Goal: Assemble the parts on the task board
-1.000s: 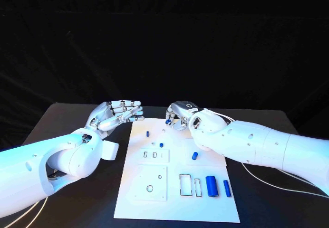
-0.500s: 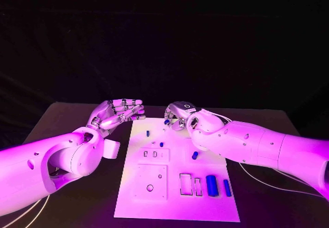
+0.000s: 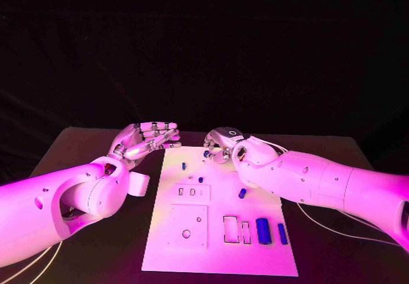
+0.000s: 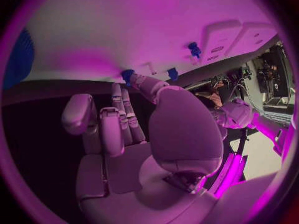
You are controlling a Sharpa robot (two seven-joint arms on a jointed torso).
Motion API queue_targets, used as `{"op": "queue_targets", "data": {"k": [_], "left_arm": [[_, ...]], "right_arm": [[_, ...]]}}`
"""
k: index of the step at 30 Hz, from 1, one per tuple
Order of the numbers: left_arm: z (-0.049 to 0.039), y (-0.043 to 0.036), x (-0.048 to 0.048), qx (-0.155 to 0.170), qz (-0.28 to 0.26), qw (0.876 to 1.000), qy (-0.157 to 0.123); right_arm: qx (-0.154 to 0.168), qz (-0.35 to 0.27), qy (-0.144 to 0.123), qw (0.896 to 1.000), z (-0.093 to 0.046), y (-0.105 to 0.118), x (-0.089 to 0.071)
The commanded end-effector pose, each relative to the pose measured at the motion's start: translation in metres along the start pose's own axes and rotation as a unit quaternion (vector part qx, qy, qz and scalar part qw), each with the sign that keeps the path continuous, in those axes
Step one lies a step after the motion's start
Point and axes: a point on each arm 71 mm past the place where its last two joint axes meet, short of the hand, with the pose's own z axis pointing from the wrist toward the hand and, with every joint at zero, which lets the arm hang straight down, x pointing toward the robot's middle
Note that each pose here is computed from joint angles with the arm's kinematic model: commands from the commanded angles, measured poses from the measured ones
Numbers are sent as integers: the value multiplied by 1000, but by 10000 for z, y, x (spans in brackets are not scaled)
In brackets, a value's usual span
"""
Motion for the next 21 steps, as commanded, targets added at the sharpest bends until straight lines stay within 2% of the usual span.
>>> {"op": "queue_targets", "data": {"k": [1,9,15,21], "left_arm": [[10,-21,21,5,-3,1000,9],[7,-23,-6,5,-1,1000,7],[-4,-27,-27,4,0,1000,5],[-13,-28,-52,3,1,1000,4]], "right_arm": [[-4,-1,-3,1000,-8,-2,-4],[-1,6,-11,1000,-127,-87,-42],[19,29,-17,999,-361,-319,-136],[66,89,-13,994,-604,-626,-267]]}}
